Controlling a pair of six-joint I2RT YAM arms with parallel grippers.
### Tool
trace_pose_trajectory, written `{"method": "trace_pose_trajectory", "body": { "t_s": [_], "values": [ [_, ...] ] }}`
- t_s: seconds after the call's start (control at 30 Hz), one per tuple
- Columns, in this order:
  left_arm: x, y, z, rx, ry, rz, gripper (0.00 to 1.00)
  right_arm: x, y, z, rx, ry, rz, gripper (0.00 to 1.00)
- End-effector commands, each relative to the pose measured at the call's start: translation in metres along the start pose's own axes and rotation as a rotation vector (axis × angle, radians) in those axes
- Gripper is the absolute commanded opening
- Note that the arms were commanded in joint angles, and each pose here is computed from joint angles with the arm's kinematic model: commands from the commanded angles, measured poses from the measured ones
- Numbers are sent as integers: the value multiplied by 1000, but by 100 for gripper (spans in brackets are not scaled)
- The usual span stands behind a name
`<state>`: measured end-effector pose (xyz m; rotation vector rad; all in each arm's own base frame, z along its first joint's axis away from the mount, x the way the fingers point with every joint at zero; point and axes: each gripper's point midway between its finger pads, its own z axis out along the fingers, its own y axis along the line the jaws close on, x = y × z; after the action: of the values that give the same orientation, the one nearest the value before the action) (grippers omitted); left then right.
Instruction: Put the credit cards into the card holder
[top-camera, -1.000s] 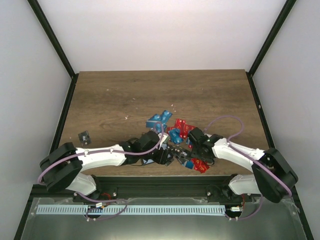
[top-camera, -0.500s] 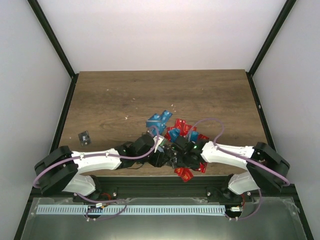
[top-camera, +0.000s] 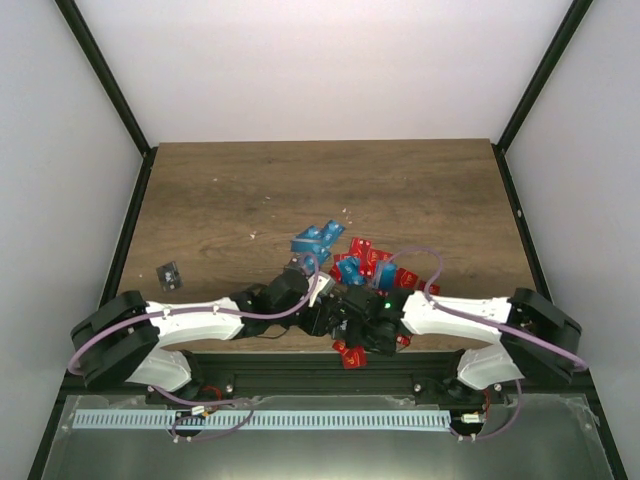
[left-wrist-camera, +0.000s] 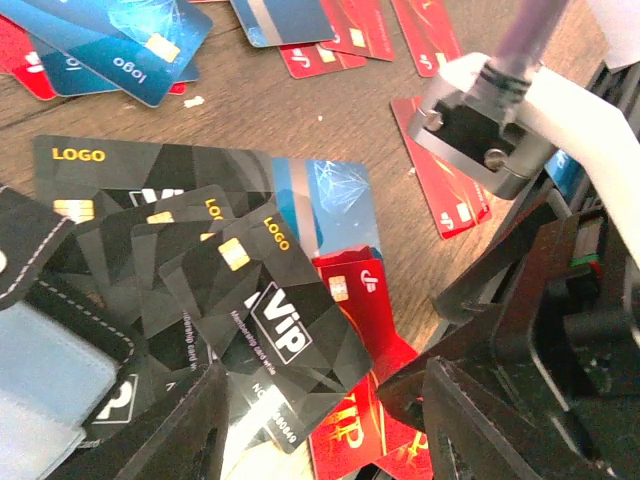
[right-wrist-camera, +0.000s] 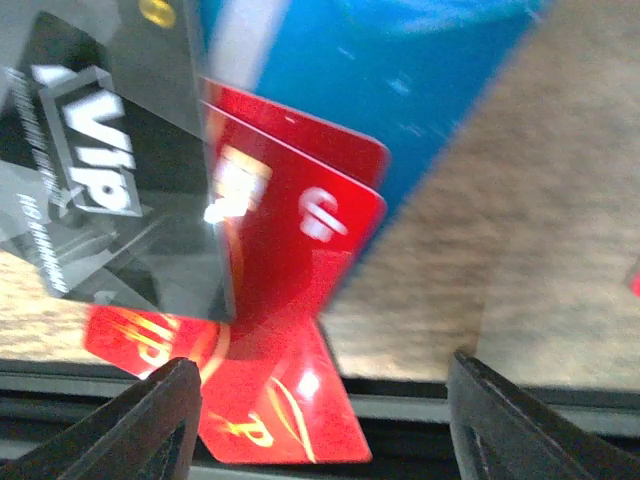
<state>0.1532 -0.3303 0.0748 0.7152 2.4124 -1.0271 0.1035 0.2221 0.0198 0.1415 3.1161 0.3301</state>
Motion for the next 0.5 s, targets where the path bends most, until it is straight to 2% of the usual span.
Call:
{"method": "trace_pose_trajectory", "body": {
  "t_s": [0.0, 0.13, 0.27, 0.47],
  "values": [
    [1, -13, 2, 73, 6, 10, 55, 30, -34, -2, 47, 98, 35, 71],
    [4, -13, 2, 86, 10, 2, 54, 44, -26, 1, -69, 156, 14, 74],
    [8, -13, 4, 94, 23, -8, 53, 42, -20, 5, -144, 143, 7, 75],
    [11, -12, 4, 89, 32, -16, 53, 35, -16, 13, -247, 123, 15, 71]
  ]
}}
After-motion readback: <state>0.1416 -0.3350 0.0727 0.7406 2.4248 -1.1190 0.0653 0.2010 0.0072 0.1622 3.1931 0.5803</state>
